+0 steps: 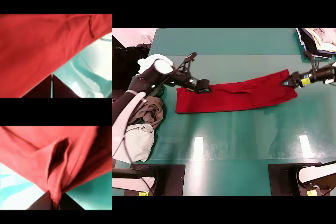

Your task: Fold the shirts.

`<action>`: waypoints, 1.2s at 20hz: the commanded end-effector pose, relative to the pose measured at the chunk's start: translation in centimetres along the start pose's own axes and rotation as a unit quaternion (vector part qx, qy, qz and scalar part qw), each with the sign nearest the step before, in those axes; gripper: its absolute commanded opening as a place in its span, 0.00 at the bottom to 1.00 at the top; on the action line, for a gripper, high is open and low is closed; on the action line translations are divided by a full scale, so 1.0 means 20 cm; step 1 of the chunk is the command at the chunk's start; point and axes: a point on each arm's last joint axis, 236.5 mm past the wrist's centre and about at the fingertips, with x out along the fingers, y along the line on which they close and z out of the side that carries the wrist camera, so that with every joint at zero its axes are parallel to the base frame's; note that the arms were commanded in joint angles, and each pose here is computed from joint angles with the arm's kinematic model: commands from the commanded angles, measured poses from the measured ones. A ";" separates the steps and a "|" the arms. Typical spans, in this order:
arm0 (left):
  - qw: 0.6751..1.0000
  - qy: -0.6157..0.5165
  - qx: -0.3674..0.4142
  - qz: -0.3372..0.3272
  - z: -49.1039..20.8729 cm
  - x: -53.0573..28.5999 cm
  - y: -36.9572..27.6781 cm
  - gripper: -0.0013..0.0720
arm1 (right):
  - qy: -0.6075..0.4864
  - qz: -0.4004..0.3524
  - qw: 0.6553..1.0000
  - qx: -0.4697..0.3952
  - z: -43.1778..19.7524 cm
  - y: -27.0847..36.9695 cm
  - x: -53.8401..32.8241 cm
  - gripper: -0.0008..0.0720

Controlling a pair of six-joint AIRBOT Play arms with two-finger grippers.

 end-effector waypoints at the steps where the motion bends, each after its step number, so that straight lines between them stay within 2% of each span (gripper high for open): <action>1: 1.000 0.003 0.013 -0.010 0.12 0.21 -0.09 0.05 | -0.002 0.006 0.999 -0.044 0.06 0.38 -0.08 0.03; 8: 0.998 0.059 -0.013 -0.008 0.04 0.62 -0.05 0.05 | 0.013 0.036 0.984 -0.175 0.07 1.12 0.03 0.03; 14: 0.998 0.067 -0.011 -0.003 0.01 0.65 -0.01 0.05 | 0.032 0.062 0.971 -0.229 0.01 1.41 0.19 0.03; 19: 0.995 0.095 0.014 0.018 0.05 0.47 0.05 0.05 | 0.037 0.069 0.971 -0.227 0.01 1.44 0.30 0.03; 24: 0.987 0.038 0.060 0.144 0.26 -0.12 0.31 0.05 | 0.030 0.073 0.972 -0.221 0.01 1.45 0.40 0.03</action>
